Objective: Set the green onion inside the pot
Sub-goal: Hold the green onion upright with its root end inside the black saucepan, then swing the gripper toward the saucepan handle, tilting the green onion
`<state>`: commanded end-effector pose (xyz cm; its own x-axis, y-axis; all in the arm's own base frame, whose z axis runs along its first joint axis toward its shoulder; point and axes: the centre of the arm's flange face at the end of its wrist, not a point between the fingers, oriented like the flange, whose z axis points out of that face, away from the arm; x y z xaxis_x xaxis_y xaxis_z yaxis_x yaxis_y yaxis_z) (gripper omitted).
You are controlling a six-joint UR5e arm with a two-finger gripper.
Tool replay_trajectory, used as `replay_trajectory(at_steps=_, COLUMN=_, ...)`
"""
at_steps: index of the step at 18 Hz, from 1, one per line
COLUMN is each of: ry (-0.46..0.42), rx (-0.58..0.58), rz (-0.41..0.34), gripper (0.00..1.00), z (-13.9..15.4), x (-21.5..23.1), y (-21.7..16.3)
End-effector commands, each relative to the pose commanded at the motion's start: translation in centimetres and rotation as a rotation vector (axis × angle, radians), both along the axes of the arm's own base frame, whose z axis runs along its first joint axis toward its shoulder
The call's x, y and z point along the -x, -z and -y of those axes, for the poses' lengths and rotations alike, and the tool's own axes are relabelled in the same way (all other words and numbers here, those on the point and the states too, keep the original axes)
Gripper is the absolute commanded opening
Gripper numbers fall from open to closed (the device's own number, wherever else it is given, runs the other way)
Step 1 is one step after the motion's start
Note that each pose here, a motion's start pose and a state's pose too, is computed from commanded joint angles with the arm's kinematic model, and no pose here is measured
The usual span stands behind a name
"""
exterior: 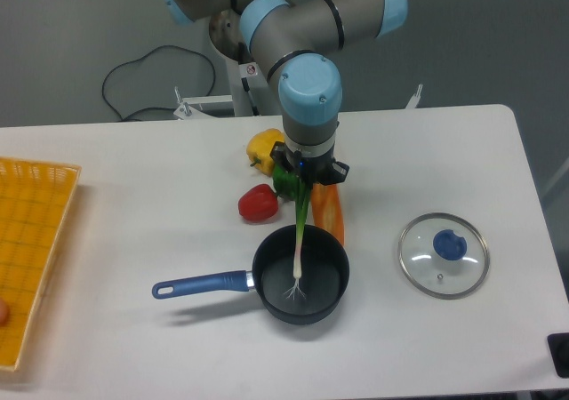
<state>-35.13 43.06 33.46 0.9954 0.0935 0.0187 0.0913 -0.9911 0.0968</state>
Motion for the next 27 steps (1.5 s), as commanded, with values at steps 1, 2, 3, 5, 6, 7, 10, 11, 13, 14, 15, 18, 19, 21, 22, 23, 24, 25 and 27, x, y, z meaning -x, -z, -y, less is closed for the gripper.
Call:
replay_trajectory(at_steps=1, ry=-0.002, rx=0.0, rz=0.0, gripper=0.08, z=0.0, x=0.0, y=0.0)
replay_trajectory(at_steps=2, ry=0.0, rx=0.001, rz=0.001, gripper=0.08, z=0.0, x=-0.1, y=0.1)
replay_trajectory(at_steps=3, ry=0.002, rx=0.004, rz=0.0, gripper=0.09, z=-0.1, x=-0.1, y=0.2)
replay_trajectory(at_steps=5, ry=0.002, rx=0.009, rz=-0.001, gripper=0.1, z=-0.1, x=-0.2, y=0.1)
replay_trajectory(at_steps=6, ry=0.002, rx=0.015, rz=0.002, gripper=0.1, z=0.0, x=-0.2, y=0.1)
replay_trajectory(at_steps=7, ry=0.001, rx=0.021, rz=0.007, gripper=0.1, z=0.1, x=-0.2, y=0.2)
replay_trajectory(at_steps=10, ry=0.003, rx=0.024, rz=0.008, gripper=0.1, z=0.1, x=-0.3, y=0.2)
replay_trajectory(at_steps=11, ry=0.003, rx=0.025, rz=0.009, gripper=0.1, z=0.1, x=-0.3, y=0.2)
replay_trajectory(at_steps=13, ry=0.001, rx=0.029, rz=0.012, gripper=0.1, z=0.2, x=-0.4, y=0.3)
replay_trajectory(at_steps=14, ry=0.002, rx=0.034, rz=0.018, gripper=0.1, z=0.2, x=-0.4, y=0.4)
replay_trajectory(at_steps=15, ry=0.002, rx=0.034, rz=0.018, gripper=0.1, z=0.2, x=-0.5, y=0.4)
replay_trajectory(at_steps=18, ry=-0.001, rx=0.048, rz=0.008, gripper=0.1, z=0.2, x=-0.4, y=0.5)
replay_trajectory(at_steps=19, ry=0.004, rx=0.069, rz=0.0, gripper=0.1, z=0.2, x=-0.4, y=0.7)
replay_trajectory(at_steps=21, ry=0.011, rx=0.1, rz=-0.016, gripper=0.1, z=0.3, x=-0.3, y=0.8)
replay_trajectory(at_steps=22, ry=0.012, rx=0.109, rz=-0.013, gripper=0.1, z=0.3, x=-0.2, y=1.1)
replay_trajectory(at_steps=23, ry=0.02, rx=0.126, rz=-0.012, gripper=0.1, z=0.1, x=-0.4, y=1.6)
replay_trajectory(at_steps=24, ry=0.029, rx=0.149, rz=-0.019, gripper=0.1, z=-0.1, x=-0.4, y=2.0)
replay_trajectory(at_steps=25, ry=0.035, rx=0.168, rz=-0.025, gripper=0.1, z=-0.4, x=-0.5, y=2.3)
replay_trajectory(at_steps=27, ry=0.012, rx=0.192, rz=-0.054, gripper=0.1, z=-2.6, x=-0.7, y=2.9)
